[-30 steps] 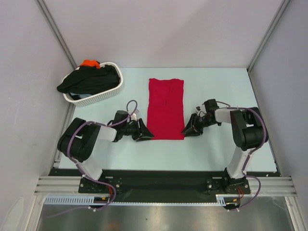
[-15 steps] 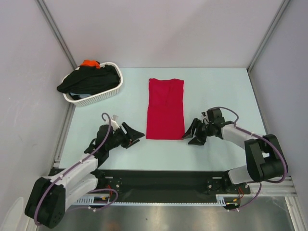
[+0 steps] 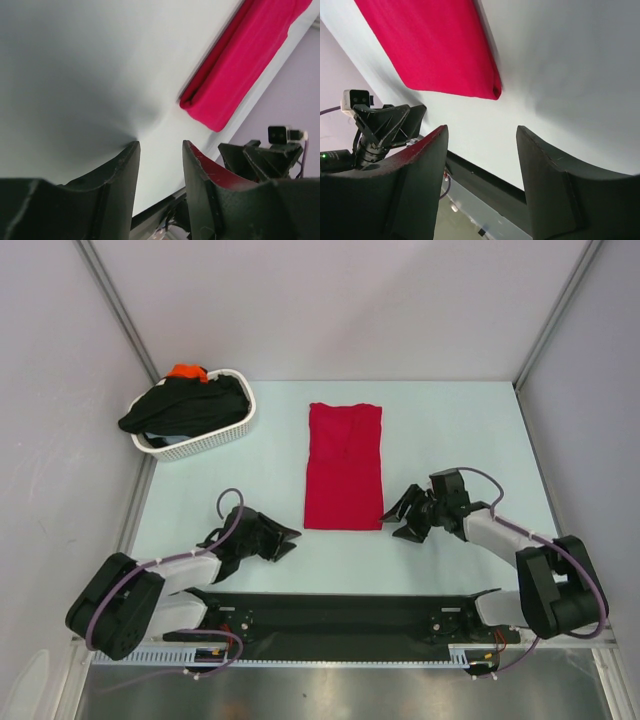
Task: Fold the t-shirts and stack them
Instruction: Fold the tshirt
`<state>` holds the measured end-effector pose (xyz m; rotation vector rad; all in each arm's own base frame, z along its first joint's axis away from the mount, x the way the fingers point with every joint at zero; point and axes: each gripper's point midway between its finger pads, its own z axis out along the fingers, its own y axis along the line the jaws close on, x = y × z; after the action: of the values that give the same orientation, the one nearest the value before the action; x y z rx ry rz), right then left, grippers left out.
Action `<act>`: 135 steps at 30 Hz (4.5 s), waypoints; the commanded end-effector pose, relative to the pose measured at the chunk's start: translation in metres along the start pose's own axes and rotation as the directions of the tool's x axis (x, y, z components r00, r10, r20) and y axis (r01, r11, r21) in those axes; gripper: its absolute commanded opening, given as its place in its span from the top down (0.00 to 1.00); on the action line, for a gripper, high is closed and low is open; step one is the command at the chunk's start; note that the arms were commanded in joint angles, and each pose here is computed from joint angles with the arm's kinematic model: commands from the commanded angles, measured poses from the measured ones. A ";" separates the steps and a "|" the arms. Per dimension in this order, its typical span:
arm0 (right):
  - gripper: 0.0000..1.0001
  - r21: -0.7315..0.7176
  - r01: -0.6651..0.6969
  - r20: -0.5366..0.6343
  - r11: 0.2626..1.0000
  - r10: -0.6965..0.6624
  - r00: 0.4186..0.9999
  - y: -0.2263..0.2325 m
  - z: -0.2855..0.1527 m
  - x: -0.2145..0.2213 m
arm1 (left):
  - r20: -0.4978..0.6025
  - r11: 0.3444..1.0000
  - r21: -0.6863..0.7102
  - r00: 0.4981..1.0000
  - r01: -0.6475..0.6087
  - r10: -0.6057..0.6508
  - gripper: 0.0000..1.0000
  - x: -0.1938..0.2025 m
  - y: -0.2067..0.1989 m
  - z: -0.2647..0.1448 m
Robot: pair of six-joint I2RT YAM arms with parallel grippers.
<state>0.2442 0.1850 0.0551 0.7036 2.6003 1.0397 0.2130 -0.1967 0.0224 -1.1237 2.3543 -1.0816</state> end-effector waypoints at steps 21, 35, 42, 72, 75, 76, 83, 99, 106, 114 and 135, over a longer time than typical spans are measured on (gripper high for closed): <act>0.40 0.052 -0.148 0.072 0.988 0.144 0.987 0.003 0.020 0.007 | 0.128 0.980 -0.053 0.975 0.192 -0.184 0.57 -0.019 -0.011 0.034; 0.40 0.104 -0.348 0.163 0.932 0.329 0.930 -0.015 0.032 0.007 | 0.141 0.978 -0.050 0.971 0.203 -0.194 0.66 -0.023 -0.022 0.043; 0.44 0.089 -0.423 0.205 0.902 0.399 0.894 -0.014 0.041 0.001 | 0.104 0.983 -0.050 0.980 0.177 -0.171 0.78 -0.018 -0.027 0.046; 1.00 0.161 -0.267 0.183 0.950 0.237 0.954 -0.030 0.042 0.001 | -0.031 0.990 -0.097 0.994 0.100 -0.103 1.00 -0.003 -0.031 0.045; 1.00 0.132 -0.201 0.157 0.971 0.180 0.971 -0.021 0.036 0.004 | -0.036 0.991 -0.097 0.995 0.088 -0.092 1.00 0.000 -0.026 0.033; 1.00 0.130 -0.186 0.153 0.974 0.165 0.974 -0.019 0.034 0.005 | -0.040 0.991 -0.106 0.996 0.080 -0.085 1.00 0.002 -0.018 0.029; 1.00 0.109 -0.138 0.115 0.984 0.126 0.985 -0.022 0.019 0.033 | -0.020 0.982 -0.190 1.000 0.000 -0.004 1.00 0.004 0.022 0.003; 1.00 0.062 -0.092 0.053 0.994 0.089 0.995 -0.034 -0.021 0.121 | -0.059 0.986 -0.148 0.995 -0.083 0.075 1.00 0.037 0.043 -0.060; 1.00 0.018 -0.027 0.069 0.999 0.025 0.997 -0.013 -0.037 0.131 | -0.086 0.983 -0.124 0.988 -0.136 0.126 1.00 0.051 0.035 -0.072; 1.00 0.066 0.200 0.170 0.978 -0.209 0.963 0.043 -0.057 0.085 | -0.014 0.955 -0.069 0.957 -0.289 0.289 1.00 0.042 -0.054 -0.087; 1.00 0.078 0.250 0.042 0.965 -0.253 0.967 0.144 0.007 -0.097 | -0.037 0.942 0.026 0.942 -0.334 0.335 1.00 -0.080 -0.234 0.037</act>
<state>0.3493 0.2205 0.1319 0.4938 2.6283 0.7501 0.3734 -0.2354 0.1359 -0.7885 2.5154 -0.8896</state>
